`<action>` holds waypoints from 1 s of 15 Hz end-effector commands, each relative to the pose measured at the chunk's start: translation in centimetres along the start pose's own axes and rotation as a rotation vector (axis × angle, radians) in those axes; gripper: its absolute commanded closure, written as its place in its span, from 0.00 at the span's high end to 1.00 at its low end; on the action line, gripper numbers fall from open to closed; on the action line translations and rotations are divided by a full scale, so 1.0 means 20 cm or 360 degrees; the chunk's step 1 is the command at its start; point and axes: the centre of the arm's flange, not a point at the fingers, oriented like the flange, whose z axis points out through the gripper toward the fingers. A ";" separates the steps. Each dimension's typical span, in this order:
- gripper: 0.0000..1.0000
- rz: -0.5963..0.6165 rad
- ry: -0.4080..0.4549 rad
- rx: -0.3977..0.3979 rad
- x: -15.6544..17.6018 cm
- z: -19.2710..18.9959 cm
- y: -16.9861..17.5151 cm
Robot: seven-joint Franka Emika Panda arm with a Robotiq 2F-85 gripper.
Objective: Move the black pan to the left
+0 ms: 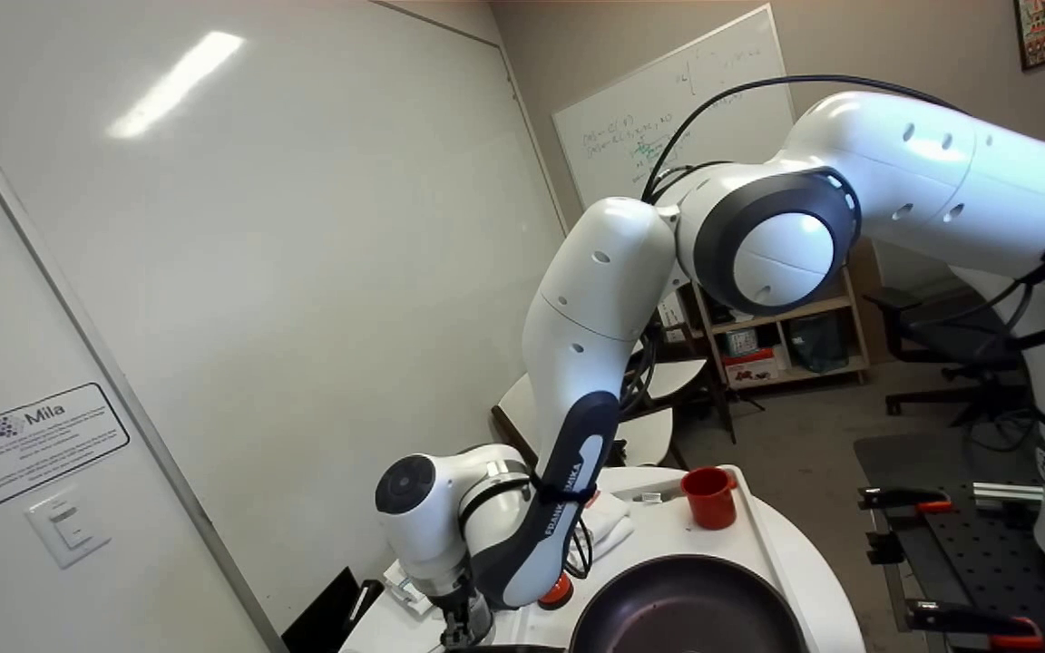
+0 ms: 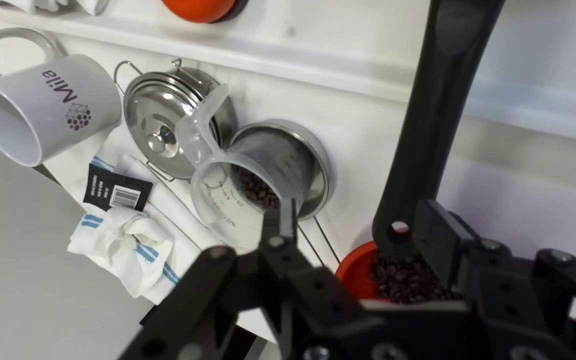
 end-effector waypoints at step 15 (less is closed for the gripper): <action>1.00 0.0659 0.0328 -0.0185 -0.65 0.00 0.87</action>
